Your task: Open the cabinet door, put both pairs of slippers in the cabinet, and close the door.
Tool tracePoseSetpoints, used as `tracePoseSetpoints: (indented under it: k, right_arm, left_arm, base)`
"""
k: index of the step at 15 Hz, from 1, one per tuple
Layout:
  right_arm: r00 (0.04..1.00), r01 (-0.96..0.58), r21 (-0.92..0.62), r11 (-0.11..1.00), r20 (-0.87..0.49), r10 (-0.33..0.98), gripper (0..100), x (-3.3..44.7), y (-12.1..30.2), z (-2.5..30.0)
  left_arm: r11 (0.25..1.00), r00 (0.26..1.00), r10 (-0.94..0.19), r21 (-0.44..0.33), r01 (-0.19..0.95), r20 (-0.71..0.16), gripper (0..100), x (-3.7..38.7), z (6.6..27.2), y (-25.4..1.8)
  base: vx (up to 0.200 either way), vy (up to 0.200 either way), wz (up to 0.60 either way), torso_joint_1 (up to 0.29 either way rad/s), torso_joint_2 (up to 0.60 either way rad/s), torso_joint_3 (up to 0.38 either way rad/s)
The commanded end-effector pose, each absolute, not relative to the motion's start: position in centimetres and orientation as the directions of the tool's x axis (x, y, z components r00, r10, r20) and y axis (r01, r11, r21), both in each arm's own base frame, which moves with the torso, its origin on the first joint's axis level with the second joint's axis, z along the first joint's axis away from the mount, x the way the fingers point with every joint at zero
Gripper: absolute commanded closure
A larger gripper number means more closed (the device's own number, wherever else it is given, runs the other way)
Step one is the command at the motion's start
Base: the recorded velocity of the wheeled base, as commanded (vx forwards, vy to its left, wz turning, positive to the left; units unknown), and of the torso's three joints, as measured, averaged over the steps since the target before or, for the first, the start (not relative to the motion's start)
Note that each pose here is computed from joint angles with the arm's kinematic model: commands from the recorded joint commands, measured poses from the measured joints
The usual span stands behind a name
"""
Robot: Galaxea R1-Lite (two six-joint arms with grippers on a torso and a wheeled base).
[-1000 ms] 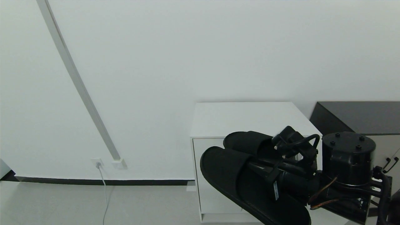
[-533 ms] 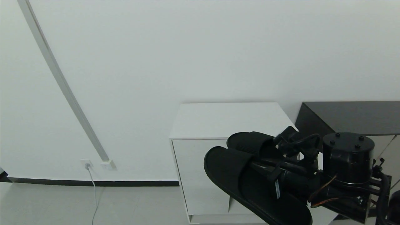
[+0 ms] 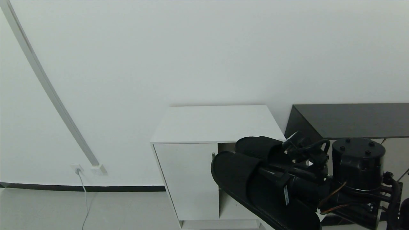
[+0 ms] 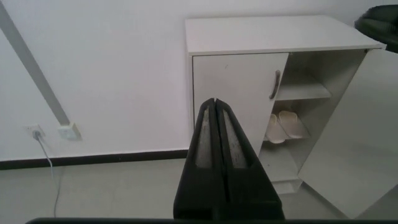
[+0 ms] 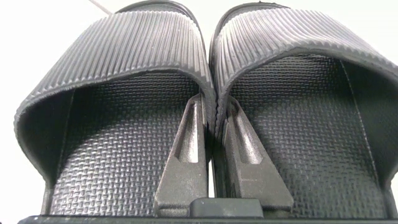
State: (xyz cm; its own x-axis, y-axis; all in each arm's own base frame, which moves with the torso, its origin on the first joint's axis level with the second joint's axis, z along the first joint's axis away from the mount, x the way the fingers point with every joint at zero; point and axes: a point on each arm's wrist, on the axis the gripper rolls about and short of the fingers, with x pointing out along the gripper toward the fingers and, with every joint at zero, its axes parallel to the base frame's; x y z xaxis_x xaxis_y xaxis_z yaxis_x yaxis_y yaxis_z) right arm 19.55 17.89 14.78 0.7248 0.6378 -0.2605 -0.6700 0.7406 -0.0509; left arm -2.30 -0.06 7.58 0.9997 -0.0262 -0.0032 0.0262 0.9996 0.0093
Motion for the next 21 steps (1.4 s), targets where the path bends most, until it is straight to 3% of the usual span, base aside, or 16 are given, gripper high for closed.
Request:
tracePoseSetpoints:
  k: [1, 15, 21]
  right_arm:
    - [0.723, -0.67, -0.051, 0.74, -0.268, 0.637, 100, 19.6, 17.92, 14.59]
    - [0.719, -0.672, -0.049, 0.739, -0.283, 0.635, 100, 19.76, 18.07, 14.18]
    - [0.717, -0.672, -0.049, 0.739, -0.292, 0.633, 100, 19.84, 18.15, 13.91]
  left_arm:
    - [1.0, 1.0, -0.026, 0.009, 0.026, -0.005, 100, -2.29, 7.57, -0.06]
    - [1.0, 1.0, -0.026, 0.008, 0.026, -0.005, 100, -2.29, 7.57, -0.06]
    - [1.0, 1.0, -0.026, 0.008, 0.026, -0.005, 100, -2.29, 7.57, -0.06]
  base:
    - [0.0, 0.0, 0.0, 0.0, 0.0, 0.0]
    - [0.0, 0.0, 0.0, 0.0, 0.0, 0.0]
    - [0.0, 0.0, 0.0, -0.132, 0.29, 0.159]
